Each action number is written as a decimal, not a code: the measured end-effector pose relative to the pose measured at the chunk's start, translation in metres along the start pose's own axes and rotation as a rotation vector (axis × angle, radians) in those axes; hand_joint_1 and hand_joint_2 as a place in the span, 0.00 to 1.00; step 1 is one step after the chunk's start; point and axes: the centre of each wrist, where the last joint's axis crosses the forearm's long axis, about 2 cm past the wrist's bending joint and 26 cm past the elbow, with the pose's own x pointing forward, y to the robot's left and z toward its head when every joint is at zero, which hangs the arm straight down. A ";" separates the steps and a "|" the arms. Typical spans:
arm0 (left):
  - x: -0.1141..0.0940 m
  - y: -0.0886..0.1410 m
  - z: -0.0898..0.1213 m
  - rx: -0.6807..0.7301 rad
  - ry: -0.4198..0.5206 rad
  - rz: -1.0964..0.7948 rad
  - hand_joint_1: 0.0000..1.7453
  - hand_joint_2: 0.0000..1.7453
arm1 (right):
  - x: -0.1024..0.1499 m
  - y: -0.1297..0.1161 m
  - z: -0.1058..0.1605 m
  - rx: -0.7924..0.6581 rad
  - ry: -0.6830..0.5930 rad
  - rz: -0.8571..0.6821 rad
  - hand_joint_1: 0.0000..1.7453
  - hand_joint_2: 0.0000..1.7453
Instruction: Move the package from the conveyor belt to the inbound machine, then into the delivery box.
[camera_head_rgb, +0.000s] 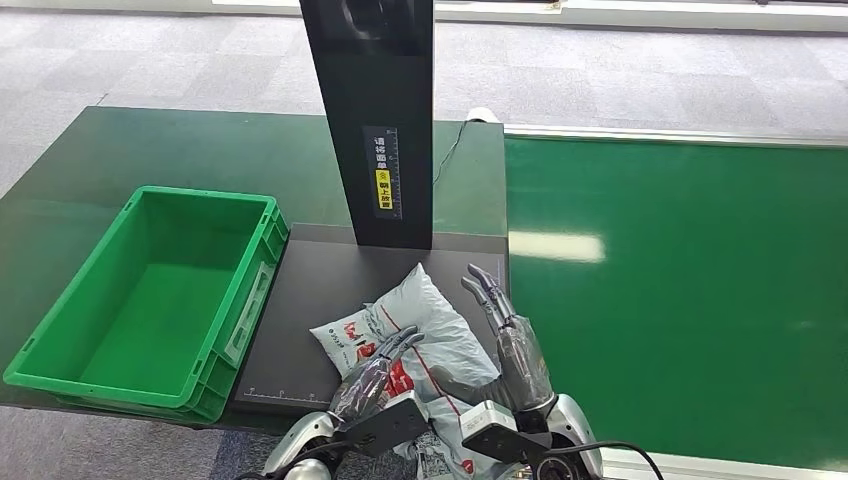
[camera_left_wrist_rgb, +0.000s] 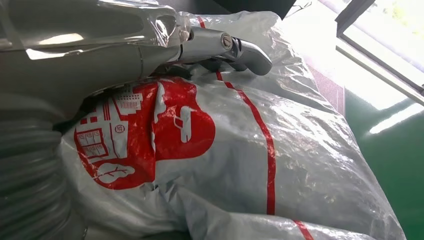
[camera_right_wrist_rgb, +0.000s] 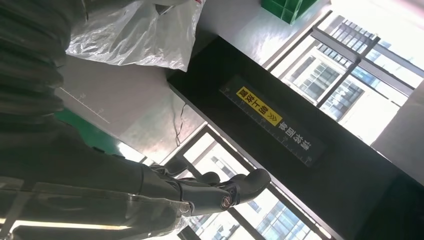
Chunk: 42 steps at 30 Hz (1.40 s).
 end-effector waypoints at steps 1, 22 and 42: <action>0.000 0.000 0.000 0.000 0.002 -0.002 0.82 1.00 | 0.000 0.000 0.000 -0.012 -0.002 -0.002 0.00 1.00; -0.004 0.012 0.027 0.351 -0.069 0.064 1.00 1.00 | 0.002 -0.014 0.006 -0.221 -0.001 -0.026 0.00 1.00; 0.030 0.096 0.061 1.002 -0.447 -0.406 1.00 1.00 | -0.001 -0.015 0.023 -0.211 -0.009 -0.013 0.00 1.00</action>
